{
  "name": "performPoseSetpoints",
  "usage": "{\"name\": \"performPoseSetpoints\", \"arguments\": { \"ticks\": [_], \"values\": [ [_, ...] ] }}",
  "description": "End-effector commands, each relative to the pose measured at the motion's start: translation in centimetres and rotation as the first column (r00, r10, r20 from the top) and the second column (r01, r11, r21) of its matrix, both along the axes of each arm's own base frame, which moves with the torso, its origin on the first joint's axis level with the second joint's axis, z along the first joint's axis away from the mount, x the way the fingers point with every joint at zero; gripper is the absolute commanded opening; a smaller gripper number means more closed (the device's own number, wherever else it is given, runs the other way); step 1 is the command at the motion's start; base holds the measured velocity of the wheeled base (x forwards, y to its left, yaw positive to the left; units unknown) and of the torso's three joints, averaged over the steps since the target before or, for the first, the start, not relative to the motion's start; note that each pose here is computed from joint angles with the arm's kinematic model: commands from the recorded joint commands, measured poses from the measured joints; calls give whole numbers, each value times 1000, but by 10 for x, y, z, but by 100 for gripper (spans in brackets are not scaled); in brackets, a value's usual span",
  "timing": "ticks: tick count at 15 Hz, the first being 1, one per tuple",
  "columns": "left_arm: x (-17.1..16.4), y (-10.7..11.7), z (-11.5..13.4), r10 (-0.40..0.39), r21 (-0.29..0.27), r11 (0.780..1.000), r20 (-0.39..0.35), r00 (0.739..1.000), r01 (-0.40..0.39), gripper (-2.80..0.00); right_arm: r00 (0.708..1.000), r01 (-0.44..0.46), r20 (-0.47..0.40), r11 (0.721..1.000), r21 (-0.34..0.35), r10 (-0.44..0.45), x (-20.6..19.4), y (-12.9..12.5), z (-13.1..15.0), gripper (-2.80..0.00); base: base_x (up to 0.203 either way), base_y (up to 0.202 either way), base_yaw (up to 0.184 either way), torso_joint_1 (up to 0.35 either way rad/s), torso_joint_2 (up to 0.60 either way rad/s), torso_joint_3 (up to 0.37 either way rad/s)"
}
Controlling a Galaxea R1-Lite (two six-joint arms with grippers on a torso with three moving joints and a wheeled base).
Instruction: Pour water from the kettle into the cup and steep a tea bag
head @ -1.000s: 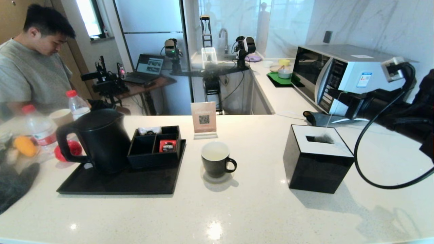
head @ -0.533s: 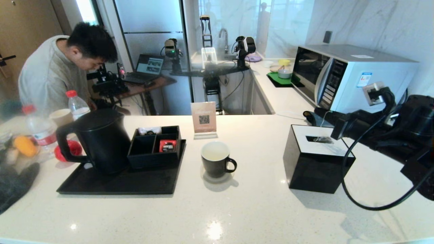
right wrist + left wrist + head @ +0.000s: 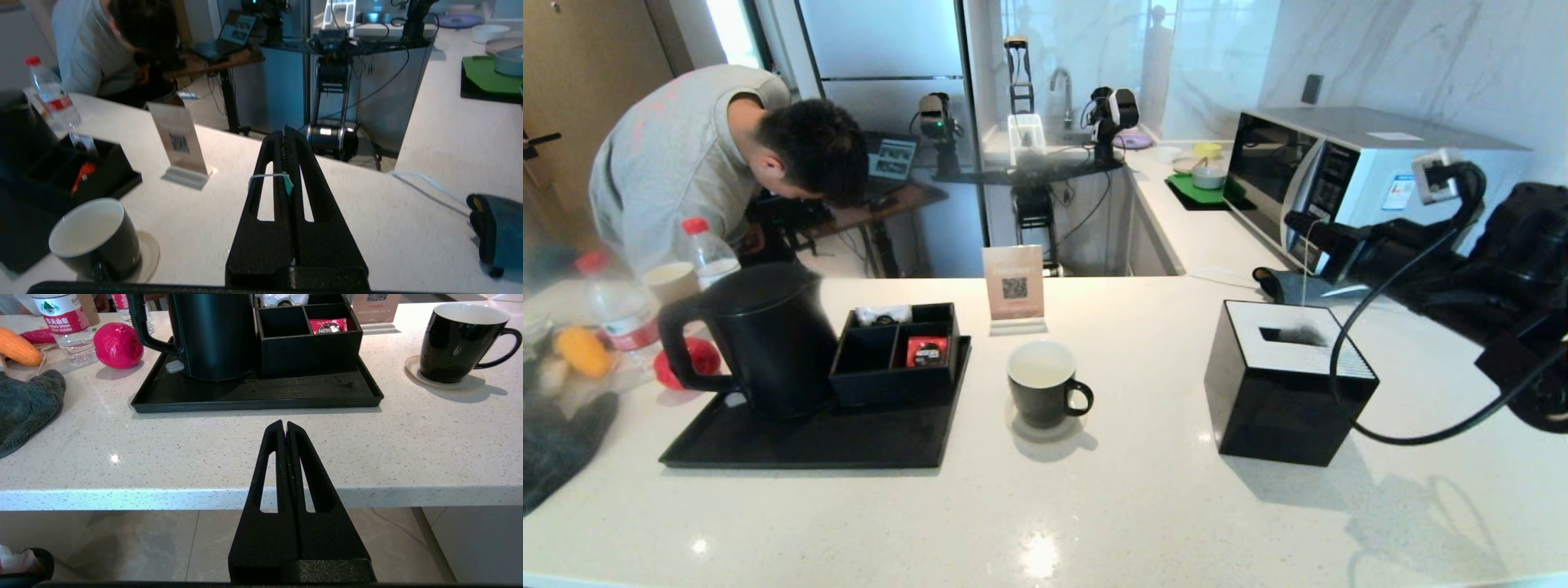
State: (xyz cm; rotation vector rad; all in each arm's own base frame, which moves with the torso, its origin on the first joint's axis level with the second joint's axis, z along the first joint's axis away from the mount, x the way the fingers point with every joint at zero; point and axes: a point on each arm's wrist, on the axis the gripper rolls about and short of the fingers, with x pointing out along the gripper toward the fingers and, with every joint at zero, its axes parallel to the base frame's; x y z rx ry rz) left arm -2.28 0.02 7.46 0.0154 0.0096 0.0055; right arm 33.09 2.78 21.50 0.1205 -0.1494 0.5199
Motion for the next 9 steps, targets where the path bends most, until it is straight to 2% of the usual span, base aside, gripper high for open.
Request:
{"name": "performPoseSetpoints", "arguments": {
  "ticks": [1, 9],
  "values": [
    [0, 0, 0, 1, 0, 1000, 0, 1000, -1, -280, 999, -5, 33, 1000, 19, 4, 8, 0, 18, -280, 0, 0, 0, 0, 0, 0],
    [0, 0, 0, 1, 0, 1000, 0, 1000, -1, -280, 998, 12, -54, 1000, 11, -12, -7, -6, -29, -280, 0, 0, 0, 0, 0, 0]
  ]
}}
